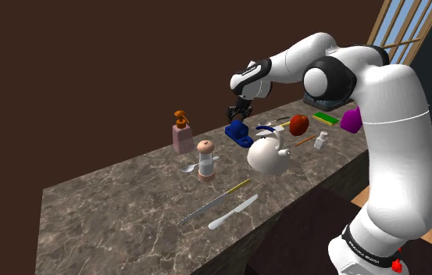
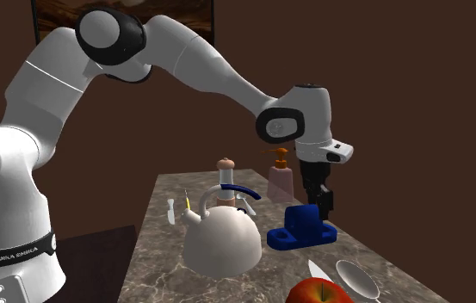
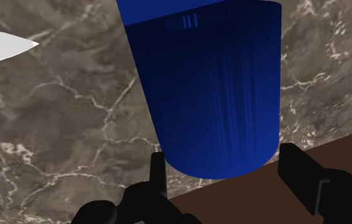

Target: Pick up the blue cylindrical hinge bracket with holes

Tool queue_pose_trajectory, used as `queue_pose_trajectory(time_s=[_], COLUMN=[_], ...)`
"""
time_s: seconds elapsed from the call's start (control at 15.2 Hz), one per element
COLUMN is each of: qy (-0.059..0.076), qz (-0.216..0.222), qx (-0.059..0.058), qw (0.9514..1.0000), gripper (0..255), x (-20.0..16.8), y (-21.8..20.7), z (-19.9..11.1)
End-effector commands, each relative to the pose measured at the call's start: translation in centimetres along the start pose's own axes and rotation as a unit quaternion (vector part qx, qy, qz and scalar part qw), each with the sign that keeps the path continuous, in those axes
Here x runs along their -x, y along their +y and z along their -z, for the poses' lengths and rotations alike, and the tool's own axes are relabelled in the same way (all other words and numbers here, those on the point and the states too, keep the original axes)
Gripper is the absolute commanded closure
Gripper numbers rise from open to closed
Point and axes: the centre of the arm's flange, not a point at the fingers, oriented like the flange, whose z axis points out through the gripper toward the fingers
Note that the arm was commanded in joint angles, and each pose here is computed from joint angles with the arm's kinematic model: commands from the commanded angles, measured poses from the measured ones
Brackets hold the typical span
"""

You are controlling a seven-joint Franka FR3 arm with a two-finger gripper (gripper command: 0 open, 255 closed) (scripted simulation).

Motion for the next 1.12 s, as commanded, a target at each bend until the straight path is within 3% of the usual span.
queue_pose_trajectory(time_s=[0.0,0.53,1.06], qy=[-0.001,-0.001,-0.001], qz=[0.000,0.000,0.000], qx=[0.000,0.000,0.000], qw=[1.0000,1.0000,1.0000], gripper=[255,255,255], x=[0.0,0.1,-0.7], y=[0.0,0.0,-0.8], z=[-0.1,-0.1,4.0])
